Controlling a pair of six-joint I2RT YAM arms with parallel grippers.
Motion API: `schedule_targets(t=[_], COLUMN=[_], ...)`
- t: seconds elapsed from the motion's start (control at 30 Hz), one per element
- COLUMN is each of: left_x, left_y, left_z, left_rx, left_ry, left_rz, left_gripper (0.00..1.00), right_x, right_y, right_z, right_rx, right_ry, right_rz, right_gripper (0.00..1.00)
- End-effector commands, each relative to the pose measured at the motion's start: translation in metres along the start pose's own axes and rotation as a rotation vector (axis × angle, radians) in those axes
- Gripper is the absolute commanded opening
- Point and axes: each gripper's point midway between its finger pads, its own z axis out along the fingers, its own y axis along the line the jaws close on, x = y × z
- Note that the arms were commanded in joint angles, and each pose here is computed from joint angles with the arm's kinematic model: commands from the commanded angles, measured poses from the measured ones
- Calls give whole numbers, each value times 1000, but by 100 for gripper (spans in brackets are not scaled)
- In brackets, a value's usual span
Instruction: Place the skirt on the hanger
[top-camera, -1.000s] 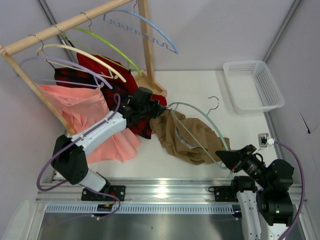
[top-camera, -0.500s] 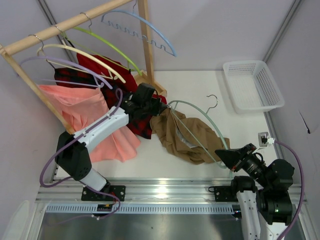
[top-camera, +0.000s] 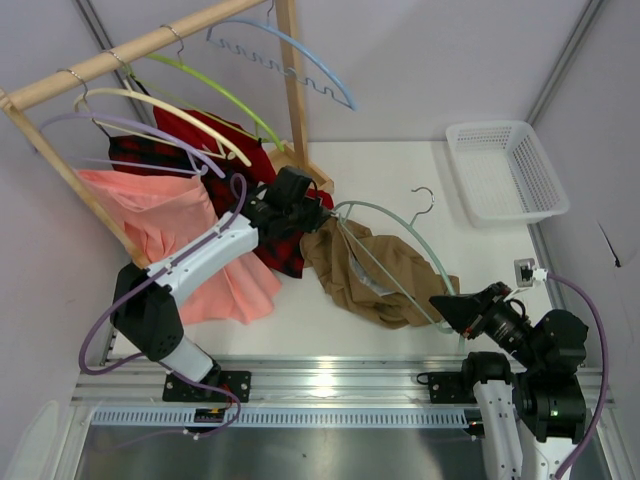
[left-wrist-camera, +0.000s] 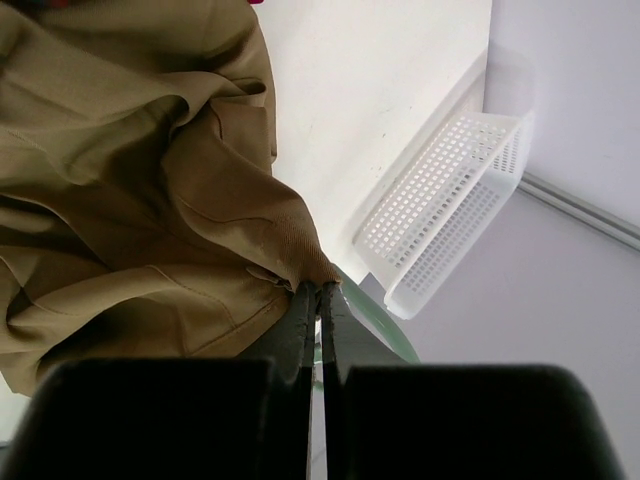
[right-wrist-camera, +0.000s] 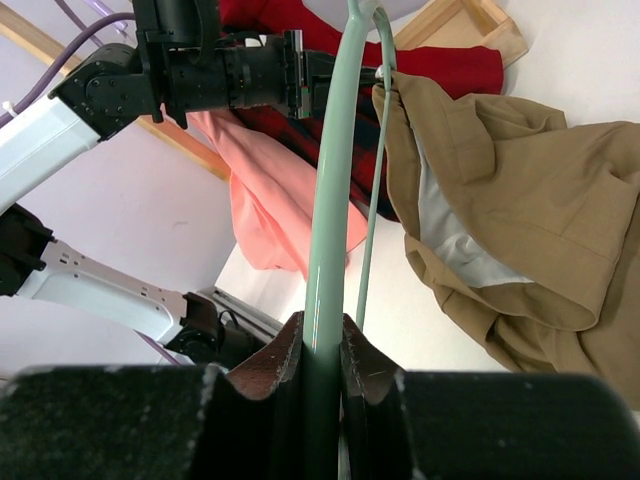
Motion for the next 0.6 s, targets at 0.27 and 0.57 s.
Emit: schedule_targets(t=[0.27, 0.57], left_x=[7, 32], left_y=[-53, -49], left_z=[-29, -26], left_rx=[173, 121], left_ry=[15, 65], left_rz=[72, 80], left_gripper=[0, 0], right_x=[-5, -7], right_y=[24, 24], right_z=[-1, 0], right_rx=[-120, -130], right_ry=[13, -3], right_rz=[-58, -62], right_gripper=[0, 0])
